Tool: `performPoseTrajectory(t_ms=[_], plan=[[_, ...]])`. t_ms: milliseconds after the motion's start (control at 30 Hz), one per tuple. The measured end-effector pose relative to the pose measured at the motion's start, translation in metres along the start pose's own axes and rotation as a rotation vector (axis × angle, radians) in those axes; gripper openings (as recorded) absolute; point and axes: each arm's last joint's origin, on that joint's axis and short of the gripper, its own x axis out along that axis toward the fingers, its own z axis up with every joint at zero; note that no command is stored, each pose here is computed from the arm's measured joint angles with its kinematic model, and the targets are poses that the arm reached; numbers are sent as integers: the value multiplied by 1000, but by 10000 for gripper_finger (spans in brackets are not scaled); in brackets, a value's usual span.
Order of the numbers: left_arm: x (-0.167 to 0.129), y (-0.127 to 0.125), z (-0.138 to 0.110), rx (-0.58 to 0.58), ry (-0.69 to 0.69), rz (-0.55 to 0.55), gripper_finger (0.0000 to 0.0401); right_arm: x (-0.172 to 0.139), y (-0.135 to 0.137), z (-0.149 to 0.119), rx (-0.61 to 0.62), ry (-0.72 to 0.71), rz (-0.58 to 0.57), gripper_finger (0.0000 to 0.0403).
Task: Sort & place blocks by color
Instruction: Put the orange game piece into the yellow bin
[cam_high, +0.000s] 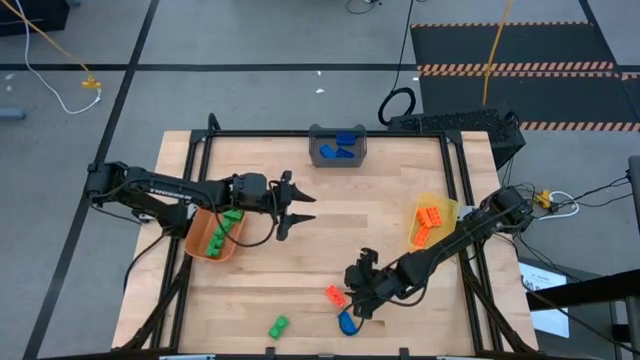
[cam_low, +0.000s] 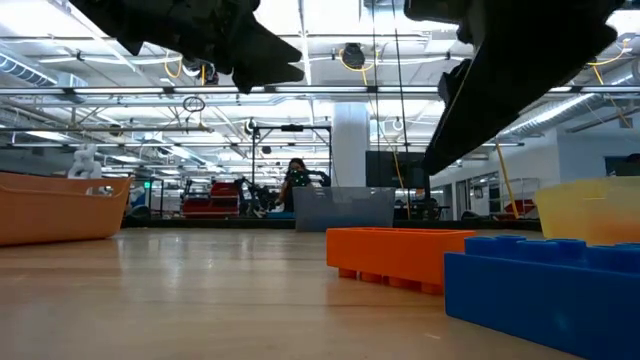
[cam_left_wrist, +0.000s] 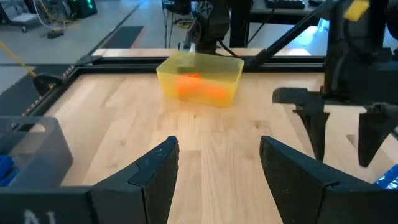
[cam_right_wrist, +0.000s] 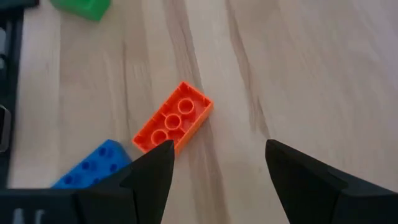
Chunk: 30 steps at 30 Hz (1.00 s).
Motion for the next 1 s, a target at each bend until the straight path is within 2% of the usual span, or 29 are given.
performPoseTrajectory(t_ms=[300,567,933,1000], plan=[[1,-15,-5,-125,57,-47,223,37,4,0,-194,-56,26,243],[1,-29,-5,-115,59,-25,223,48,1,-6,-201,-1,44,243],[-1,-37,-14,-102,153,-41,223,40,-19,-10,-220,101,-147,243],[-1,-38,-16,-97,173,-44,223,35,-26,-10,-235,119,-214,243]])
